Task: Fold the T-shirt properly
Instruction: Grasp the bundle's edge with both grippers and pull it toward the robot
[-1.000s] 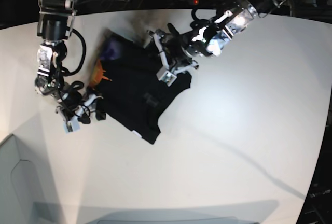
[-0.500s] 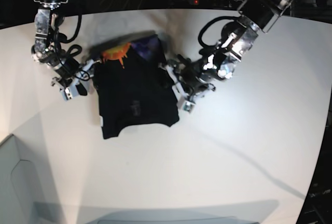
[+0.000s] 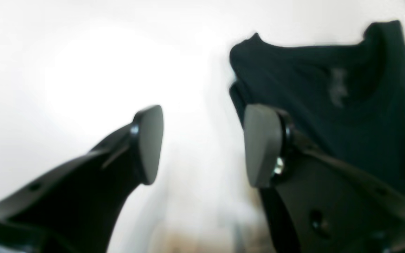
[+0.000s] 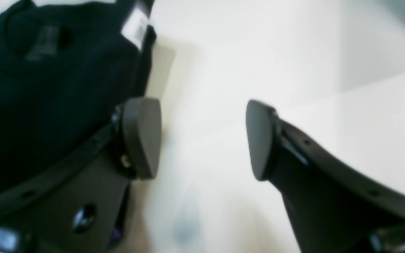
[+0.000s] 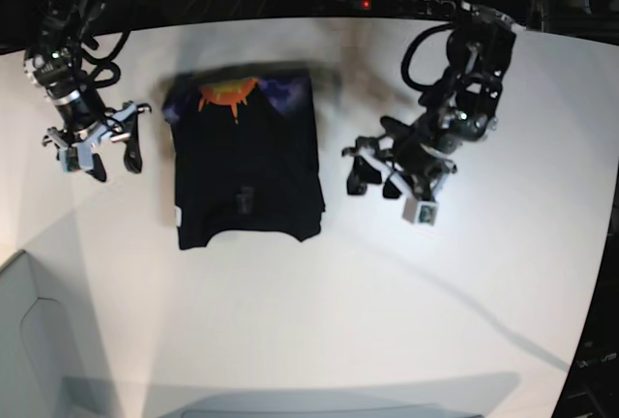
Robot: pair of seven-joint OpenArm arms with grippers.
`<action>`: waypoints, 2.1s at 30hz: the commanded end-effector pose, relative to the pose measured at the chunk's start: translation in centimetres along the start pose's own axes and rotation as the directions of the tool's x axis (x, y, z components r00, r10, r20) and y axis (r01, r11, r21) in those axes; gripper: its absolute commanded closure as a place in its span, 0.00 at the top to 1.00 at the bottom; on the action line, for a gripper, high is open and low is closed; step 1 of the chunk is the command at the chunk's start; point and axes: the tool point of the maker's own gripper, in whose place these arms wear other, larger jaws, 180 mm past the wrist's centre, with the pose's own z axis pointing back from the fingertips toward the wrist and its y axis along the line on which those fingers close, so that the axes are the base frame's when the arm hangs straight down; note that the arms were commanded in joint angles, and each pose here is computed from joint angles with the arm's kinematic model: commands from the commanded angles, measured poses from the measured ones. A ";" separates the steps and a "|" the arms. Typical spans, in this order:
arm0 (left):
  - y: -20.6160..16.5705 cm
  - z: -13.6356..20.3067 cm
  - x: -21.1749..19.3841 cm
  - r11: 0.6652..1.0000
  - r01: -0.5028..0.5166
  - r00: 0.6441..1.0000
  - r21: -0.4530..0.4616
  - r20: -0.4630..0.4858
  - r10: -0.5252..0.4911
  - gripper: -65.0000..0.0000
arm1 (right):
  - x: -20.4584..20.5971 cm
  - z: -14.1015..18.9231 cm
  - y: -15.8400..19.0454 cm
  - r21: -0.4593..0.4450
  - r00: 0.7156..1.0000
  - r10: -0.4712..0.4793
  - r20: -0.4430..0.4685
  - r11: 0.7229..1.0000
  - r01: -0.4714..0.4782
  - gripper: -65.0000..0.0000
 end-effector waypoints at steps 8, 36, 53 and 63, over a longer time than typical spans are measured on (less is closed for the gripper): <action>-6.8 0.9 -1.1 0.987 0.014 1.000 -0.158 0.018 -0.011 0.55 | 2.5 0.5 8.1 0.187 0.996 0.040 0.084 0.981 -0.055 0.60; -8.3 -1.6 -9.2 0.980 -0.116 0.976 -0.160 -0.201 0.083 0.54 | -3.1 -0.8 11.6 0.305 0.998 -0.010 -0.059 0.952 0.028 0.59; -11.6 -0.4 -9.9 0.966 -0.044 0.978 -0.255 -0.207 -0.010 0.00 | -3.2 -0.8 11.5 0.304 0.998 -0.011 -0.063 0.952 0.030 0.59; -12.6 2.3 -10.9 0.956 -0.034 0.978 -0.291 -0.208 -0.029 0.00 | -3.2 -0.8 11.5 0.304 0.998 -0.010 -0.065 0.952 0.029 0.59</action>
